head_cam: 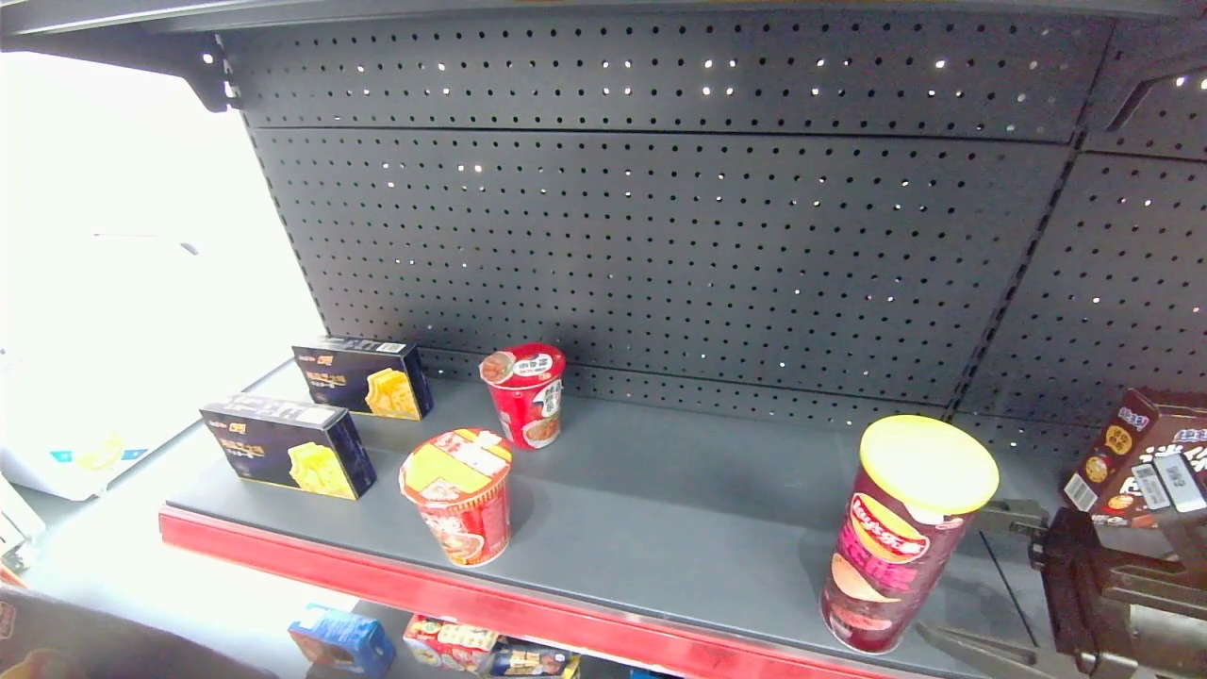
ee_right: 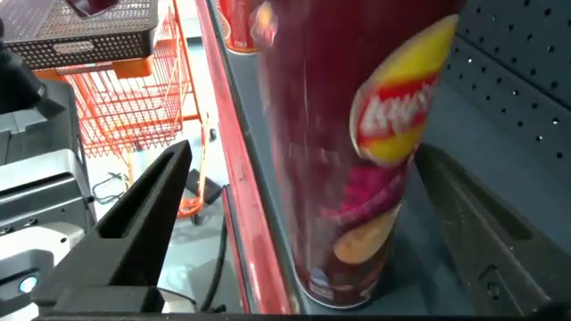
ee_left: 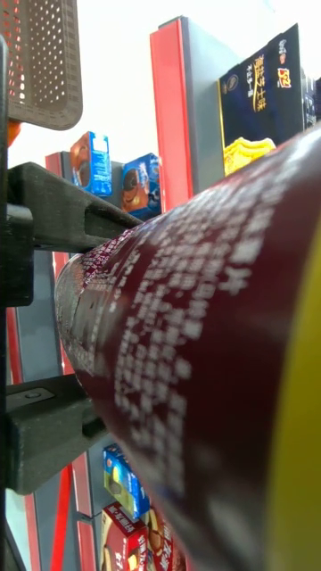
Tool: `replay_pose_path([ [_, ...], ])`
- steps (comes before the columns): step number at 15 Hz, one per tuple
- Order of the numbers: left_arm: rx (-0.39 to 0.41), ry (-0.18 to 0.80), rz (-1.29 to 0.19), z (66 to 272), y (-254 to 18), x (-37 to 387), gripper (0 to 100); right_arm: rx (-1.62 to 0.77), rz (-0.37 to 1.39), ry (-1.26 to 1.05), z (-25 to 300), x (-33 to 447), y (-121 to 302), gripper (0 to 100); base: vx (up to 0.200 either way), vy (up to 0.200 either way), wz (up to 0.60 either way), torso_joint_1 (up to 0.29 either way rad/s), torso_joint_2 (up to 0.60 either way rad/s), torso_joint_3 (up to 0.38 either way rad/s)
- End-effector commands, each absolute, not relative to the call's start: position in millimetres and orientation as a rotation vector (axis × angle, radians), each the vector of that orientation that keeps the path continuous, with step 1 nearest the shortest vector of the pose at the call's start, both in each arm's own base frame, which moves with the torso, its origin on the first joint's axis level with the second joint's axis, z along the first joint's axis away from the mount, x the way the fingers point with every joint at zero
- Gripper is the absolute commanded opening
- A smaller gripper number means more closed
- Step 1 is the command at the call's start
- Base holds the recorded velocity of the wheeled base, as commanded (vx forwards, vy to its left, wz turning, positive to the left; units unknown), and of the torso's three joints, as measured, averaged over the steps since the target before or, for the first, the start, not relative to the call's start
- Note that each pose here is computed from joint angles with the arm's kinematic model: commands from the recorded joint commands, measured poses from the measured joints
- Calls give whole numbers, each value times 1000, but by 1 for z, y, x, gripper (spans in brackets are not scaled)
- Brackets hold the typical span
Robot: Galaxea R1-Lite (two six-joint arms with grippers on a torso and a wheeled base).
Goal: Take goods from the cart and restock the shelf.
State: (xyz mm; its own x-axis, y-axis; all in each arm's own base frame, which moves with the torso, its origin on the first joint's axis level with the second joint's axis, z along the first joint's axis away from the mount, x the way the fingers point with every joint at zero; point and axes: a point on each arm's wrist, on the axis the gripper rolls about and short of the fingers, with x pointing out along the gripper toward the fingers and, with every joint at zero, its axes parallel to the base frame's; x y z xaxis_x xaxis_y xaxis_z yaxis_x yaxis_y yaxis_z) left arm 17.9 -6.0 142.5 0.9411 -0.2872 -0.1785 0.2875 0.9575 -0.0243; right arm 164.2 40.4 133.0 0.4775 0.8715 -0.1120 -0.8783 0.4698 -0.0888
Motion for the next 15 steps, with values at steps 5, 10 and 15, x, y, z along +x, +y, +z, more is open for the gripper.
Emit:
replay_pose_path([
  [5, 3, 172, -282, 142, -6, 16, 0, -127, 1072, 117, 117, 198, 43, 100, 0, 0, 0, 0, 0, 0],
  [10, 3, 177, -282, 141, -6, 16, 0, -123, 1065, 126, 114, 208, 42, 100, 0, 0, 0, 0, 0, 0],
  [15, 3, 181, -280, 140, -6, 17, 0, -123, 1055, 133, 110, 222, 41, 100, 0, 0, 0, 0, 0, 0],
])
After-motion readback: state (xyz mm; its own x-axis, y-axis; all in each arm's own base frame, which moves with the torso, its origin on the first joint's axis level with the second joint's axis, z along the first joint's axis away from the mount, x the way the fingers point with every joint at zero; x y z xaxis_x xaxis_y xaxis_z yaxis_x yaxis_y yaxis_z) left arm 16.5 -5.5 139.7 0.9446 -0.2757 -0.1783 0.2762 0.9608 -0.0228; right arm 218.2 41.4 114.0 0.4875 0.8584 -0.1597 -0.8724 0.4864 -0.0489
